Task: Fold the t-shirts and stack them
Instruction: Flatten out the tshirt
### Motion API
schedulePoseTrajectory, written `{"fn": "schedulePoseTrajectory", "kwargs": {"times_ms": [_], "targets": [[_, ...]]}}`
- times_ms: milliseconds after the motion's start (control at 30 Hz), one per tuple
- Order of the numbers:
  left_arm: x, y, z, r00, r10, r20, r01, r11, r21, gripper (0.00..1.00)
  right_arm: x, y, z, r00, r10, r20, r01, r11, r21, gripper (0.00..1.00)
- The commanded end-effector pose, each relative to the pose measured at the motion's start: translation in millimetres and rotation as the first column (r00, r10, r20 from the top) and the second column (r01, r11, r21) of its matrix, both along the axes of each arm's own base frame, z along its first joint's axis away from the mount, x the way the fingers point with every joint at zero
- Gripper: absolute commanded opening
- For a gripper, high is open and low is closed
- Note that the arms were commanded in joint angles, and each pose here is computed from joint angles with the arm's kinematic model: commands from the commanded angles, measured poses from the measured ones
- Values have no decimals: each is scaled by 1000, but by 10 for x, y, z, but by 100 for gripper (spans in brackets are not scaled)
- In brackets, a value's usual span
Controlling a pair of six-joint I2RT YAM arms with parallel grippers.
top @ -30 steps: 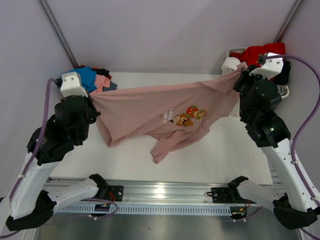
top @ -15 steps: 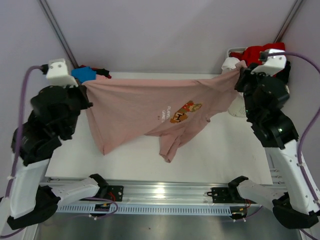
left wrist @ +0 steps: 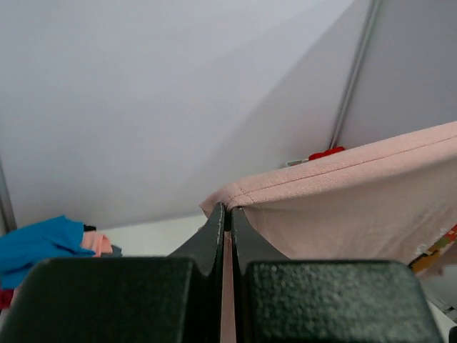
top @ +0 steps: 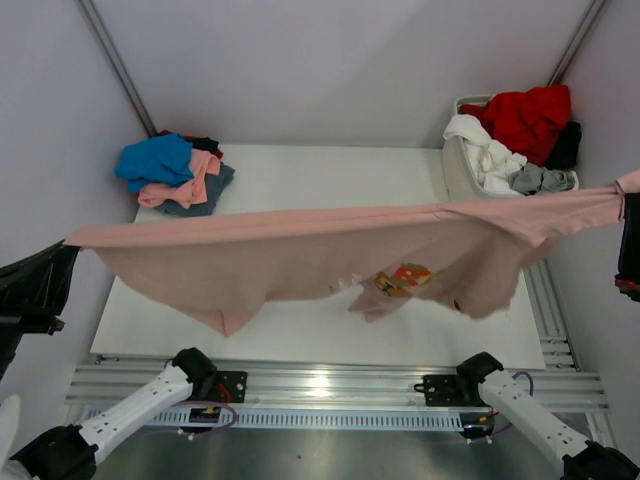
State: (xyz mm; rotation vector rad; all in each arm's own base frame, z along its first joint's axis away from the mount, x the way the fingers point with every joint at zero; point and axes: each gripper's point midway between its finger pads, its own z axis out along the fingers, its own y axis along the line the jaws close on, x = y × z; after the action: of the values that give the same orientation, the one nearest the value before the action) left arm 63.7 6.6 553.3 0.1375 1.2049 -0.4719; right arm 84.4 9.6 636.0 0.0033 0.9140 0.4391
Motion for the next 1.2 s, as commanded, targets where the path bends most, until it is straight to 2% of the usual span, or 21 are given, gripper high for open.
{"fn": "schedulePoseTrajectory", "kwargs": {"times_ms": [0, 67, 167, 200, 233, 300, 333, 400, 433, 467, 567, 633, 667, 700, 800, 867, 933, 1033, 1167], "targets": [[-6, 1, 158, 998, 14, 65, -16, 999, 35, 0, -39, -23, 174, 998, -20, 65, 20, 1000, 1, 0], [143, -81, 41, 1000, 28, 14, -29, 998, 57, 0, 140, 48, 104, 999, -28, 24, 28, 1000, -13, 0], [460, -163, -180, 992, 103, -68, -96, 990, 104, 0, 737, 197, -196, 987, -89, -131, 85, 996, -32, 0], [655, -284, -386, 984, 122, -127, -102, 983, 154, 0, 970, 278, -369, 975, -110, -192, 100, 993, -60, 0], [771, -329, -454, 978, 145, -150, -120, 979, 167, 0, 1339, 424, -594, 951, -139, -276, 113, 988, -107, 0], [1140, -553, -805, 955, 189, -228, -129, 958, 257, 0, 1780, 514, -1003, 891, -212, -401, 162, 974, -156, 0], [1348, -636, -1010, 937, 234, -260, -155, 944, 291, 0, 2148, 681, -1431, 834, -237, -498, 152, 967, -206, 0], [1743, -872, -1411, 902, 288, -322, -159, 914, 374, 0, 2465, 783, -1817, 792, -264, -551, 166, 961, -223, 0], [1884, -904, -1627, 875, 335, -350, -180, 895, 407, 0, 2698, 859, -2316, 733, -290, -615, 156, 952, -263, 0], [2086, -965, -1878, 842, 375, -389, -179, 873, 454, 0, 2819, 913, -2398, 742, -280, -609, 159, 956, -246, 0], [2478, -977, -2271, 766, 363, -531, -177, 913, 369, 0, 3189, 1057, -2963, 695, -309, -649, 145, 945, -294, 0], [2806, -924, -2727, 660, 399, -636, -184, 907, 379, 0, 3376, 1129, -3201, 670, -331, -664, 134, 934, -330, 0], [2942, -818, -2715, 622, 418, -662, -236, 906, 351, 0, 3528, 1202, -3372, 650, -346, -677, 122, 926, -357, 0], [3080, -806, -2916, 569, 453, -687, -242, 890, 387, 0, 3594, 1229, -3466, 637, -356, -684, 116, 921, -371, 0], [3253, -747, -2843, 590, 479, -650, -322, 878, 355, 0, 3712, 1287, -3719, 604, -374, -704, 92, 910, -404, 0], [3253, -623, -2902, 561, 487, -670, -363, 872, 330, 0, 3705, 1272, -3786, 592, -382, -710, 94, 907, -410, 0], [3243, -568, -3016, 536, 496, -683, -361, 866, 346, 0, 3673, 1251, -3797, 610, -380, -695, 108, 909, -402, 0], [3250, -465, -3202, 473, 538, -698, -377, 839, 392, 0, 3630, 1155, -3922, 586, -413, -697, 141, 899, -415, 0], [3306, -554, -3320, 464, 507, -726, -345, 859, 379, 0, 3656, 1157, -4027, 564, -432, -704, 145, 891, -431, 0]]}}
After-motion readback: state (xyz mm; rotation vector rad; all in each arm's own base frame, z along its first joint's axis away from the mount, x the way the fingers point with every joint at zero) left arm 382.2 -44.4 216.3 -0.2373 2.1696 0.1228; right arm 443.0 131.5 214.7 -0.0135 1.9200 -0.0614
